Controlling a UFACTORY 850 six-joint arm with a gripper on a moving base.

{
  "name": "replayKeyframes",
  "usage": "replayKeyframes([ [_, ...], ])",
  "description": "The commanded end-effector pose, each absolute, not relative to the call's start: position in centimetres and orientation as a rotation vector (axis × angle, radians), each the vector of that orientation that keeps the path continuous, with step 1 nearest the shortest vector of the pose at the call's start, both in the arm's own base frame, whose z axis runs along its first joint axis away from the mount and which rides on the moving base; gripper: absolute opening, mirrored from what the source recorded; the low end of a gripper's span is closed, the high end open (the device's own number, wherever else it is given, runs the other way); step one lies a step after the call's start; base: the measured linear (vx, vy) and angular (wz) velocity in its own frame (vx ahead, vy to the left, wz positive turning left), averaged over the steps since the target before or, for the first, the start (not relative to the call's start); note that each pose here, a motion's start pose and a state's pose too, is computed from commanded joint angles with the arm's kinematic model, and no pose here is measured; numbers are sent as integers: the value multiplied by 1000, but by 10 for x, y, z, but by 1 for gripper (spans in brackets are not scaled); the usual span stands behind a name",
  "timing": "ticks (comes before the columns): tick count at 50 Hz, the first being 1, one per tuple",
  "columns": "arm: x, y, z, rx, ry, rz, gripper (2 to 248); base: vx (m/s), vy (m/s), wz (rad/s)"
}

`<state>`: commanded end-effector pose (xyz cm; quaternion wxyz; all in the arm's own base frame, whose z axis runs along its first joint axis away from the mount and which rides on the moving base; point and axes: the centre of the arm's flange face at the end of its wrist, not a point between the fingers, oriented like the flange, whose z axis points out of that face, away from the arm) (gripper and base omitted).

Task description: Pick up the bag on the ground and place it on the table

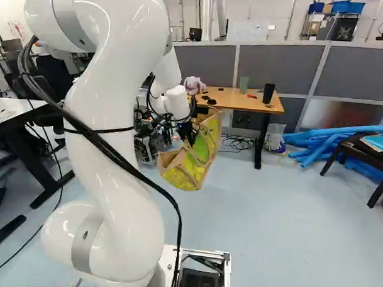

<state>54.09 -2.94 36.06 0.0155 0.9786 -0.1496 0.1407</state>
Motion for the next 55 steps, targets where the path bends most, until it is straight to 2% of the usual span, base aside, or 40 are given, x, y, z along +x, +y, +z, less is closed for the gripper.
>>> replayKeyframes([
  [55, 511, -30, 435, 3017, -450, 553, 22, 0, 0, 0],
])
